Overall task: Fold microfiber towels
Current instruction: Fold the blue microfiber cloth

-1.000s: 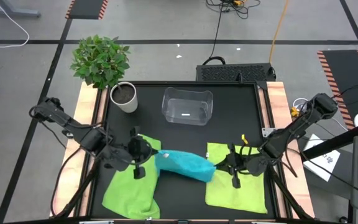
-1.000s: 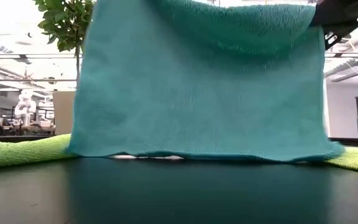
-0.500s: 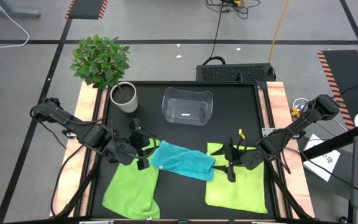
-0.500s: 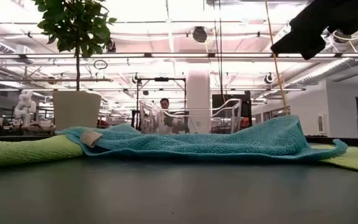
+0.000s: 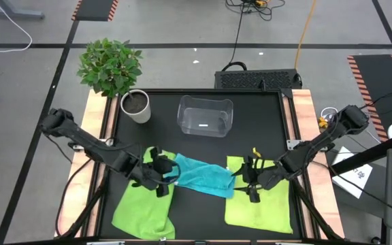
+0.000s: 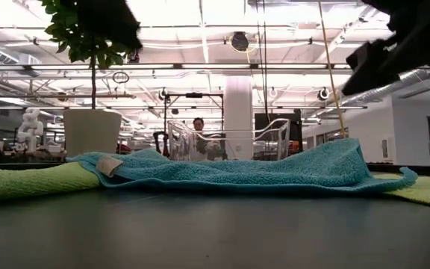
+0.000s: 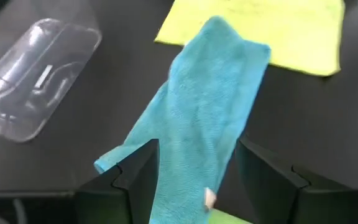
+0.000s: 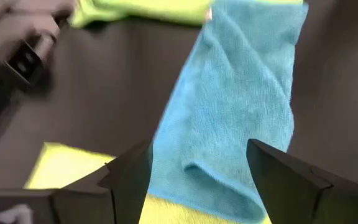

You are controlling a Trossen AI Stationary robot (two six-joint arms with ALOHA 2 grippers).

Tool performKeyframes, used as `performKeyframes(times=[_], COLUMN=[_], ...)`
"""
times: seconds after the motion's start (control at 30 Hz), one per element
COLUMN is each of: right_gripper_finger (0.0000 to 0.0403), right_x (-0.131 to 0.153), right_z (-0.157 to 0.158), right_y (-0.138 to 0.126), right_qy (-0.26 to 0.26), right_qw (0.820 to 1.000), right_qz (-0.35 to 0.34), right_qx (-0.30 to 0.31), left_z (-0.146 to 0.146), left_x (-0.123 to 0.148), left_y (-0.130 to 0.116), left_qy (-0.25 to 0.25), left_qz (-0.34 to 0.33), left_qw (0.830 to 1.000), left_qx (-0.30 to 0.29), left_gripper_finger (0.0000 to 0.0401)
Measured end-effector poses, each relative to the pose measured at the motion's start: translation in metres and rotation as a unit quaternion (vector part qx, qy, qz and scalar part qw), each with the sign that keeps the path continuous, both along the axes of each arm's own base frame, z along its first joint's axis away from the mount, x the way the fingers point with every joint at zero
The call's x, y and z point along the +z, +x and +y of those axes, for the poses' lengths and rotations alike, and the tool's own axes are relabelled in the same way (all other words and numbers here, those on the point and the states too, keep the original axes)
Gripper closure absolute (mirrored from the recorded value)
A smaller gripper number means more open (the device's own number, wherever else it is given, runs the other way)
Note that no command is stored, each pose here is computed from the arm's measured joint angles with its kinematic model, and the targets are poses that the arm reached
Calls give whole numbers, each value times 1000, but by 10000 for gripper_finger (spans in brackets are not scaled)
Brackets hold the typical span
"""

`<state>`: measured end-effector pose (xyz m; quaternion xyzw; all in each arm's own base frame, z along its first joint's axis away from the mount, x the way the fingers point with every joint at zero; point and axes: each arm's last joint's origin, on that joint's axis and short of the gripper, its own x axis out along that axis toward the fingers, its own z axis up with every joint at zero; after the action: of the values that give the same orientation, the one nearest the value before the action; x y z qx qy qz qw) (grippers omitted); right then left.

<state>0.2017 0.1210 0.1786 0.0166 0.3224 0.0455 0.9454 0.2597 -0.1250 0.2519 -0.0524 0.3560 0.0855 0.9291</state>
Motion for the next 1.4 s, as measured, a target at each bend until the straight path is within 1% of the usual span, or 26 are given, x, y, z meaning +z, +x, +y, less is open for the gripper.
performKeyframes(times=[0.13, 0.2, 0.27, 0.37, 0.47, 0.53, 0.63, 0.73, 0.83, 0.9, 0.97, 1.03, 1.13, 1.2, 1.27, 1.4], right_gripper_finger=[162, 165, 168, 172, 176, 178, 183, 188, 192, 195, 199, 203, 211, 218, 227, 251], right_x=[-13, -21, -28, -36, -42, -44, -48, -50, -52, -53, -54, -53, -53, -53, -54, -53], right_z=[3, 5, 7, 9, 10, 10, 8, 7, 6, 6, 6, 6, 6, 6, 6, 6], right_y=[4, 7, 10, 16, 21, 24, 25, 23, 20, 20, 20, 21, 23, 24, 24, 24], right_qy=[-14, -20, -24, -34, -40, -44, -44, -53, -68, -77, -87, -94, -122, -125, -131, -130], right_qw=[1000, 999, 999, 999, 999, 999, 998, 997, 995, 994, 993, 993, 991, 990, 989, 989], right_qz=[22, 32, 38, 32, 27, 27, 36, 48, 64, 69, 69, 59, 47, 42, 43, 41], right_qx=[0, -1, 0, 7, 11, 16, 19, 21, 27, 32, 39, 47, 41, 43, 47, 49], left_z=[2, 2, 4, 7, 12, 16, 22, 29, 31, 33, 34, 37, 39, 40, 41, 44], left_x=[-27, -37, -46, -58, -66, -74, -77, -90, -96, -104, -112, -119, -128, -134, -137, -138], left_y=[-3, -4, -3, -6, -3, -4, -1, -3, 5, 3, 11, 11, 18, 17, 21, 21], left_qy=[-27, -45, -52, -51, -59, -52, -53, -44, -57, -52, -62, -60, -70, -67, -74, -78], left_qz=[-13, -23, -36, -46, -72, -68, -81, -56, -58, -35, -38, -21, -19, -4, -9, -6], left_qw=[1000, 999, 998, 998, 996, 996, 995, 997, 997, 998, 997, 998, 997, 998, 997, 997], left_qx=[-7, -17, -19, -14, -11, -15, -9, 0, -2, -7, -9, -7, -6, -4, -6, -3], left_gripper_finger=[187, 187, 187, 187, 187, 187, 187, 187, 187, 187, 187, 187, 187, 187, 187, 187])
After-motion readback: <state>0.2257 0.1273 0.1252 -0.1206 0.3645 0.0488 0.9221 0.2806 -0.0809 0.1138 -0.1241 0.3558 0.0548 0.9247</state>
